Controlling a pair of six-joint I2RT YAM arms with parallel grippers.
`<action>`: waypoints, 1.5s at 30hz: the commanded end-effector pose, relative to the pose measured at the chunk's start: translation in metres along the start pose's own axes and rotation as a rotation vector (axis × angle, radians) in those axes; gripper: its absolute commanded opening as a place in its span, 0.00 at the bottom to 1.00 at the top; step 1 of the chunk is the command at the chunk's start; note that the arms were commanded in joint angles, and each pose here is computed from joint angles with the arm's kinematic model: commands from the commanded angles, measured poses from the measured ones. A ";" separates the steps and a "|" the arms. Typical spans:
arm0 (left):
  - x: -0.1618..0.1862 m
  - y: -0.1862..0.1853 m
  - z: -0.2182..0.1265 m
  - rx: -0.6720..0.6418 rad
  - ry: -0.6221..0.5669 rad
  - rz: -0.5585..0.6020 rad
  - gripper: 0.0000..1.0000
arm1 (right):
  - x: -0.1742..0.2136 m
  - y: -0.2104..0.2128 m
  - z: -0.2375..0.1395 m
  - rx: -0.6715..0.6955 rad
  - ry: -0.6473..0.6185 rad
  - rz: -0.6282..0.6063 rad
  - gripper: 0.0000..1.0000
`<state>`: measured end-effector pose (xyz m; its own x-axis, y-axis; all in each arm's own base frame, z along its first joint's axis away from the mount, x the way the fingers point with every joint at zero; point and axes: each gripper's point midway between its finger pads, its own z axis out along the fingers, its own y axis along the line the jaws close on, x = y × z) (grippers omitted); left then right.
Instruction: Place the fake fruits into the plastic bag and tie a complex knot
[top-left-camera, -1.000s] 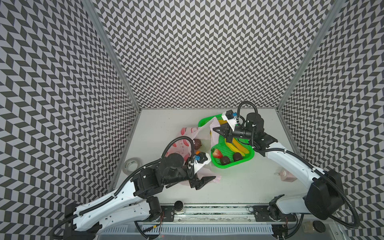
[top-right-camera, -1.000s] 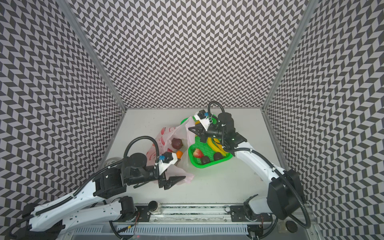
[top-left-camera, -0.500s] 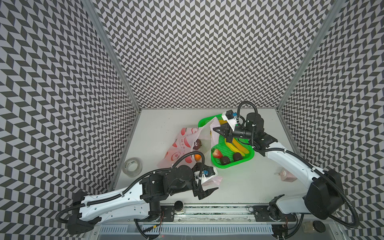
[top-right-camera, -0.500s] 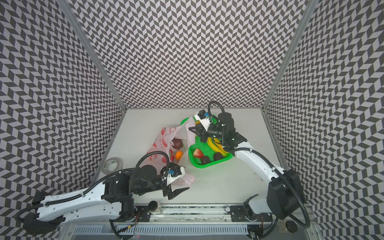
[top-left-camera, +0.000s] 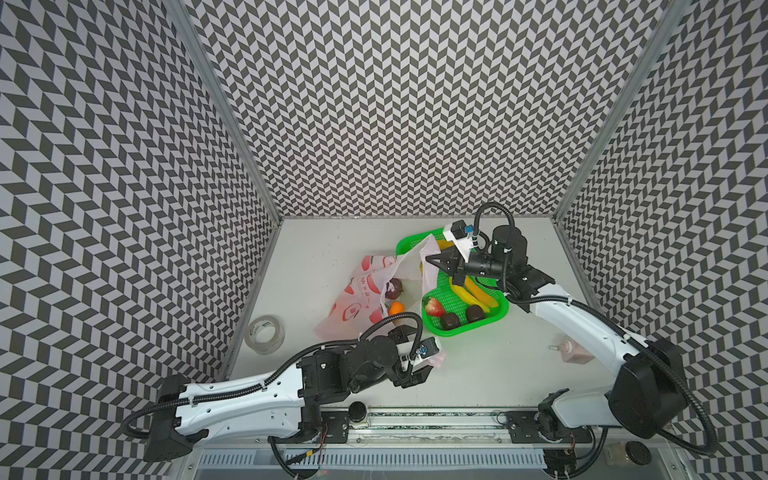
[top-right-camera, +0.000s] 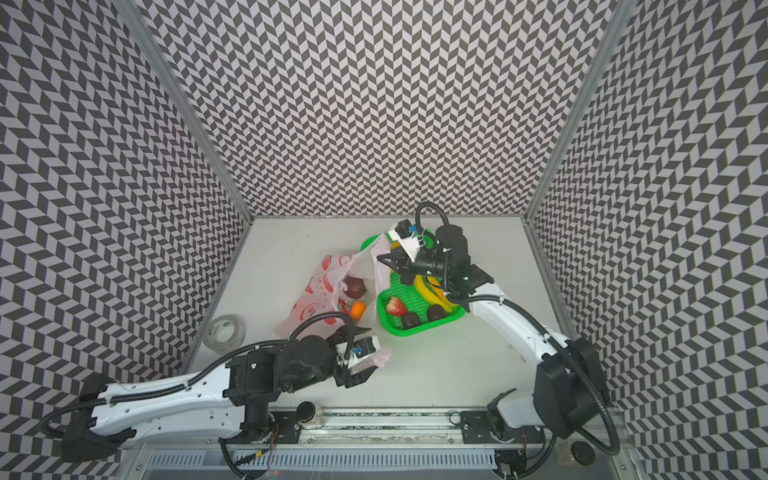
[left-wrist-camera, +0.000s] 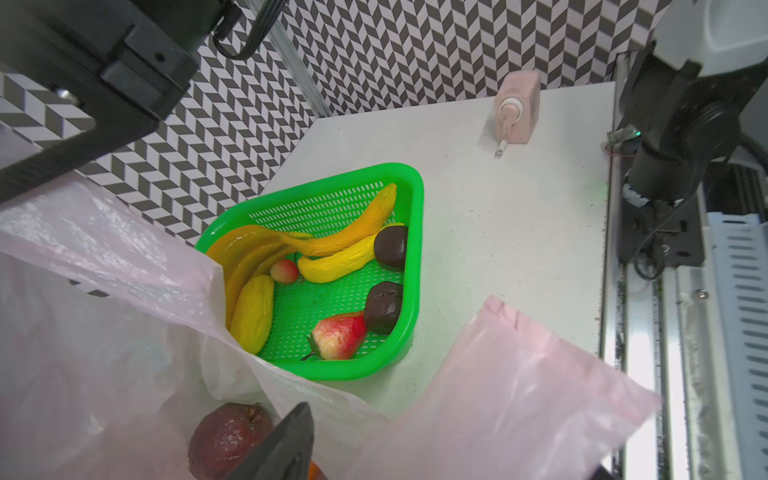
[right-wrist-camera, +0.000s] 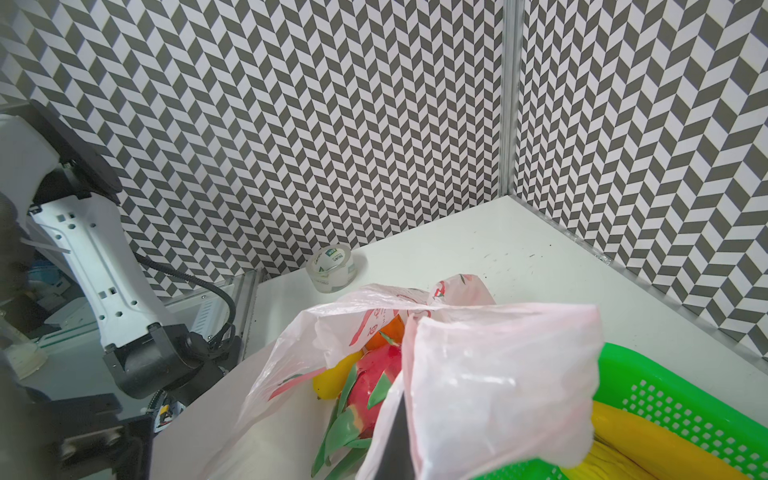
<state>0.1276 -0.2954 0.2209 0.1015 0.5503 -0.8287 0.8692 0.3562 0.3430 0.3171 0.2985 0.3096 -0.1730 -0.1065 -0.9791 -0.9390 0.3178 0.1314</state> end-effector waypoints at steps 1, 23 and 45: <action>-0.004 0.008 0.003 -0.055 -0.018 0.041 0.70 | -0.008 -0.001 -0.001 -0.008 -0.027 -0.023 0.00; -0.089 0.151 -0.145 -0.466 -0.365 -0.029 0.00 | -0.060 0.007 -0.027 0.077 -0.134 0.080 0.00; -0.100 0.270 -0.165 -0.465 -0.532 -0.229 0.00 | -0.096 0.021 -0.083 0.099 -0.267 0.213 0.00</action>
<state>0.2914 -0.1064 0.4359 0.1438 0.1369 -0.9801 0.4788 0.8571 0.1900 0.2943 0.2503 0.3911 -0.3279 0.1526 -0.9323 -0.8458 0.3922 0.3617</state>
